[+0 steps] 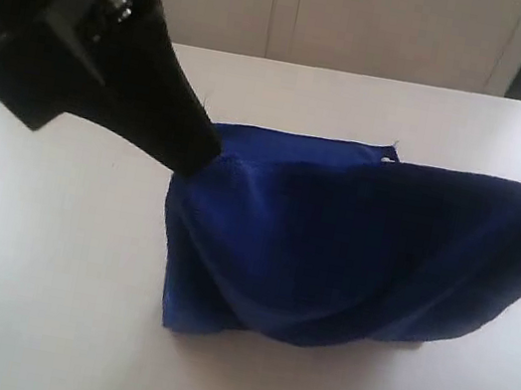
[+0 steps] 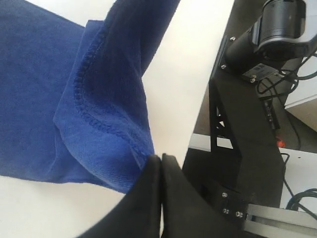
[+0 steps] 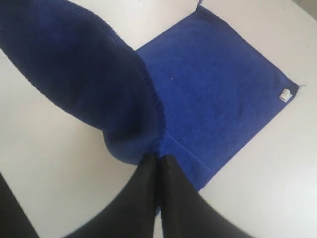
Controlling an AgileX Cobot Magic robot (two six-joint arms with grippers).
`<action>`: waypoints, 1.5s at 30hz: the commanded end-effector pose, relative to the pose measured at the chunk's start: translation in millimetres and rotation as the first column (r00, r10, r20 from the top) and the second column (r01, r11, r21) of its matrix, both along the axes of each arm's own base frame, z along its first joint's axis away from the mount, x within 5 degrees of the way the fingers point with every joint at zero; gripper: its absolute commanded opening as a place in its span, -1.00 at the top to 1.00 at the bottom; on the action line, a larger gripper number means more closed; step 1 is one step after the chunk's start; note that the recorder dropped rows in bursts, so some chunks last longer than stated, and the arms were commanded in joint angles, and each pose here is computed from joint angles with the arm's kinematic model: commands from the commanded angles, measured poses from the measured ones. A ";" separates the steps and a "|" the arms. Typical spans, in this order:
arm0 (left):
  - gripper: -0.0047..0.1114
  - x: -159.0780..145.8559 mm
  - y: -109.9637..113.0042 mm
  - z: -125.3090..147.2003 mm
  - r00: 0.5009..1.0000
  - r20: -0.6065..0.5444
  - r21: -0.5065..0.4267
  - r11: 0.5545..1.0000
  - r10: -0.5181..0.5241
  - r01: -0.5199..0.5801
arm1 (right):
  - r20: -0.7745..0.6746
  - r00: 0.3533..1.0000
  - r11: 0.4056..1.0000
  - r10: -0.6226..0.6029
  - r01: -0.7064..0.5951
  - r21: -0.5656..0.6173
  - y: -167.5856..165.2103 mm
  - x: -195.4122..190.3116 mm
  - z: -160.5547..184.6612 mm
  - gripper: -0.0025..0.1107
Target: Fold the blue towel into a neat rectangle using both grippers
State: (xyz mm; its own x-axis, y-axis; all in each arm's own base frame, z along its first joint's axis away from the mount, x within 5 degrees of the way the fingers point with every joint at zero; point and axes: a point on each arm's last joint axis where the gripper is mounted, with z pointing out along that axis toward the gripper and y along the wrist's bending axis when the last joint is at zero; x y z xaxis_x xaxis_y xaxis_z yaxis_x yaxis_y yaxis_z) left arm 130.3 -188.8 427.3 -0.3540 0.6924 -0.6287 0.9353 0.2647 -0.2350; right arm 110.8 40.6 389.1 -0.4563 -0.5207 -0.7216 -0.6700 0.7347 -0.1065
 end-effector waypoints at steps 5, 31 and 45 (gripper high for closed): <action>0.92 -16.8 9.0 5.0 0.997 -0.066 0.008 0.999 -0.049 0.049 | 0.092 0.996 1.000 -0.014 0.011 0.023 -0.1 -26.7 9.7 0.96; 0.92 16.7 9.7 -45.7 0.984 0.110 0.145 0.977 0.139 -0.154 | 0.016 0.996 0.995 -0.090 0.091 -0.038 -7.7 9.2 -32.8 0.96; 0.92 54.9 1.2 -75.2 0.925 0.313 0.195 0.938 0.217 -0.286 | -0.023 0.986 0.985 -0.164 0.163 -0.052 -11.7 82.2 -61.1 0.96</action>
